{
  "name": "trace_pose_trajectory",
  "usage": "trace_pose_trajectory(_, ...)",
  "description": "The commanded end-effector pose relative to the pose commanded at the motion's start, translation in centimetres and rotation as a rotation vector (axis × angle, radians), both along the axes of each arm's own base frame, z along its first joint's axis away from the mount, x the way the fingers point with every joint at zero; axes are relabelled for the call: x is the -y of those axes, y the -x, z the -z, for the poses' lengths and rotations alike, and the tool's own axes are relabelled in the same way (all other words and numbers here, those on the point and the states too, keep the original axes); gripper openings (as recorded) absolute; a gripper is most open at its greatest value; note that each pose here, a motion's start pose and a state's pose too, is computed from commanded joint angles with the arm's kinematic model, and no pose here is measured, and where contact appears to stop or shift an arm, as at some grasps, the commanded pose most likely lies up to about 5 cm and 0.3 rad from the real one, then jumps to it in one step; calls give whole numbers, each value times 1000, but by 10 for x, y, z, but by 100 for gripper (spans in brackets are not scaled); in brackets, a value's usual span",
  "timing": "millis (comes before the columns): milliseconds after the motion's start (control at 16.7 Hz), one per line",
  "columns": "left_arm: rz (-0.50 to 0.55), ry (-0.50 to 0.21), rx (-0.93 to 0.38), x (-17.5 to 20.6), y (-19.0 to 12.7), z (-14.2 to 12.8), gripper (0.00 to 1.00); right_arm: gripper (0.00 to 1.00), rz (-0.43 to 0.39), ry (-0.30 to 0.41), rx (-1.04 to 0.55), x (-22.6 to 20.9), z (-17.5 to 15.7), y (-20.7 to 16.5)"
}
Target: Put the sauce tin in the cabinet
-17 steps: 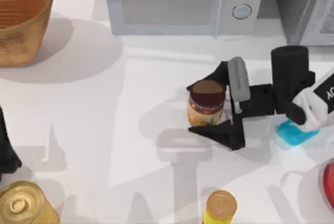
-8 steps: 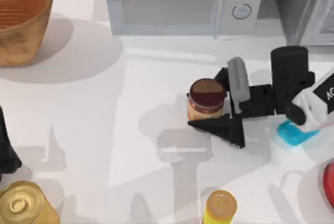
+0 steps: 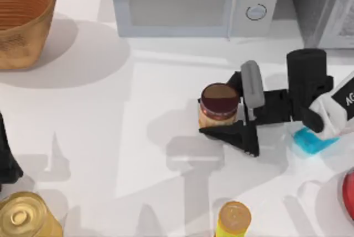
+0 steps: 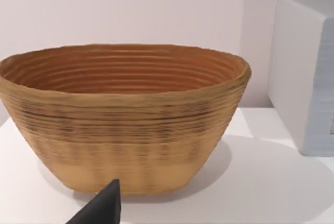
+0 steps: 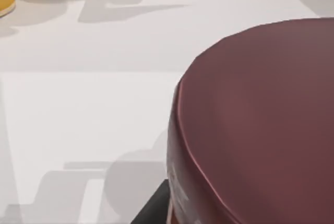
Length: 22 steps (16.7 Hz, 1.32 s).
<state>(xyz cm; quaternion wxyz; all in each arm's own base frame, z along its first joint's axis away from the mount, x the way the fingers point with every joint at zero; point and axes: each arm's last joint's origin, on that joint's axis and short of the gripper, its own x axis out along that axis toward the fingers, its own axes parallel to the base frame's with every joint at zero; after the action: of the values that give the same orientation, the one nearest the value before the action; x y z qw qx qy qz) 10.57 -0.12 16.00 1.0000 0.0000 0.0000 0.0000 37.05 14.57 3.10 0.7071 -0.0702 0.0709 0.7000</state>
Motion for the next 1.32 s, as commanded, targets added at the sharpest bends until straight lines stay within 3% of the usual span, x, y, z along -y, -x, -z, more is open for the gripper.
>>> trace_pose_trajectory(480,0,0,0,0,0,0,100,0,8,-1,1,2,-10,-3)
trace_pose_trajectory(1080,0,0,0,0,0,0,100,0,9,-5,12,2,-131,-7)
trace_pose_trajectory(1320,0,0,0,0,0,0,100,0,4,-1,2,1,-151,-1)
